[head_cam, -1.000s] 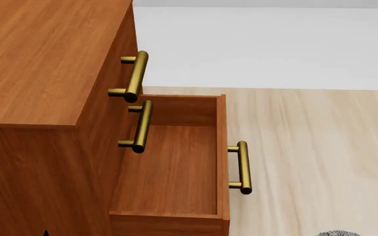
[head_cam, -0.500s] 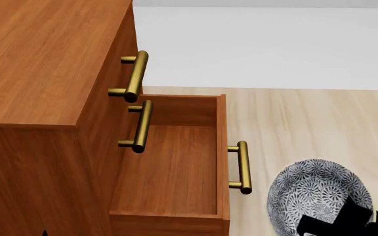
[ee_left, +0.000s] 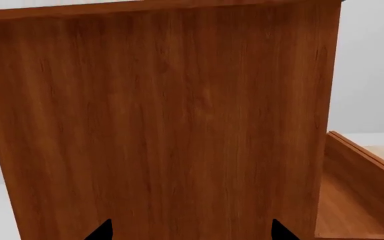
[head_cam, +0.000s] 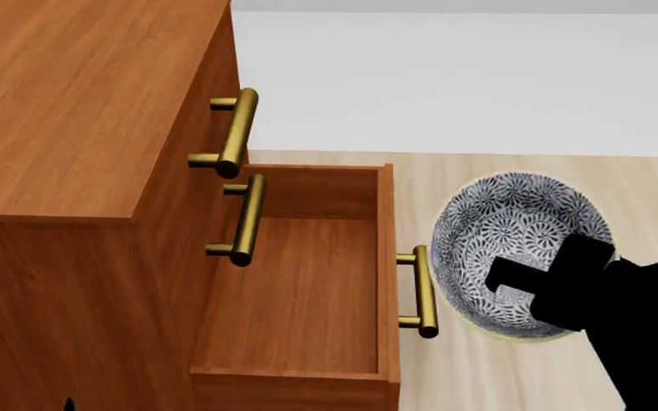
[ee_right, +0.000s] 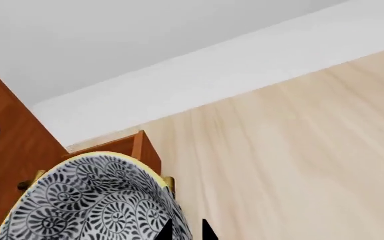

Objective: Put the bowl in the bottom drawer of the cabinet.

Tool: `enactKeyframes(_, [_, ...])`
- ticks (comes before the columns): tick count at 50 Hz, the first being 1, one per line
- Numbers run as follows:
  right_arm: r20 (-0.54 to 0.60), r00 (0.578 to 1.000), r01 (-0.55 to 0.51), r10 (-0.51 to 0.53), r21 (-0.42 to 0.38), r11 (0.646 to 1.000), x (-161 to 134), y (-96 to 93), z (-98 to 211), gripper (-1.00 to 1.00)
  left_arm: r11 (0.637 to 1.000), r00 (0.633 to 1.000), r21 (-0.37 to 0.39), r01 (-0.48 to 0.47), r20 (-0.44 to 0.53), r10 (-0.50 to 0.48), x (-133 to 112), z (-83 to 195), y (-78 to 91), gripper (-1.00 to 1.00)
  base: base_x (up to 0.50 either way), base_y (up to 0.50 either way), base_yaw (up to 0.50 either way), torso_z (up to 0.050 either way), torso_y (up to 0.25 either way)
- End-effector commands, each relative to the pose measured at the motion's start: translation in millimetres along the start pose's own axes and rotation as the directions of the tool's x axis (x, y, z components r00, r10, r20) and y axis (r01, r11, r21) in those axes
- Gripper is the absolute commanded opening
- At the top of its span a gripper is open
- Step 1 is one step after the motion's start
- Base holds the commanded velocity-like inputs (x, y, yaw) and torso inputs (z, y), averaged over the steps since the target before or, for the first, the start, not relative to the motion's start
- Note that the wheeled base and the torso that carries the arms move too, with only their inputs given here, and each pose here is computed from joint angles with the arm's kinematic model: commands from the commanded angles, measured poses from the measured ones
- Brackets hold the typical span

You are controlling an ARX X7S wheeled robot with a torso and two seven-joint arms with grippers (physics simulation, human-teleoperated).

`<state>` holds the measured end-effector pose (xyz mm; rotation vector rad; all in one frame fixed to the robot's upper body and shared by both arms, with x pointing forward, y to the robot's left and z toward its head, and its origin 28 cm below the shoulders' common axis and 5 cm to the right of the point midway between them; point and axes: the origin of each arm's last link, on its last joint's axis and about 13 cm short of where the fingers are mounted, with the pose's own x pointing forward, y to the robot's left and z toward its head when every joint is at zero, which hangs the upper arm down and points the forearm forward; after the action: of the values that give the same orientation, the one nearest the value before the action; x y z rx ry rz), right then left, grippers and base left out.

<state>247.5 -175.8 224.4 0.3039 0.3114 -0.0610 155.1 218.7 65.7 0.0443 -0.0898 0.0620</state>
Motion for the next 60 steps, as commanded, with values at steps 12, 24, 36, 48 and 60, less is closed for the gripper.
enactKeyframes(12, [-0.055,0.997,-0.065,0.062,-0.064,0.996,32.0,38.2,38.7,-1.0,1.0,1.0,-0.001,-0.012,0.016,0.012,-0.7,3.3,1.9,1.0,0.0,0.0,0.0,0.0,0.0])
enactKeyframes(24, [-0.116,0.992,-0.065,0.052,-0.108,0.992,61.9,52.1,36.5,-1.0,1.0,1.0,-0.004,-0.013,0.014,0.013,-1.2,2.4,2.4,1.0,0.0,0.0,0.0,0.0,0.001])
enactKeyframes(36, [-0.183,0.981,-0.092,0.065,-0.145,0.985,96.2,70.1,27.9,-1.0,1.0,1.0,-0.002,-0.014,0.005,0.014,0.0,0.4,2.3,1.0,0.0,0.0,0.0,0.0,0.0])
enactKeyframes(48, [-0.246,0.969,-0.081,0.036,-0.177,0.981,133.8,80.7,19.1,-1.0,1.0,1.0,-0.005,-0.018,-0.001,0.018,1.6,-1.1,3.5,1.0,0.0,0.0,0.0,0.0,0.0])
enactKeyframes(60, [-0.263,0.963,-0.1,0.048,-0.187,0.977,145.1,91.8,17.6,-1.0,1.0,1.0,-0.005,-0.02,-0.002,0.02,2.0,-1.5,3.7,1.0,0.0,0.0,0.0,0.0,0.001])
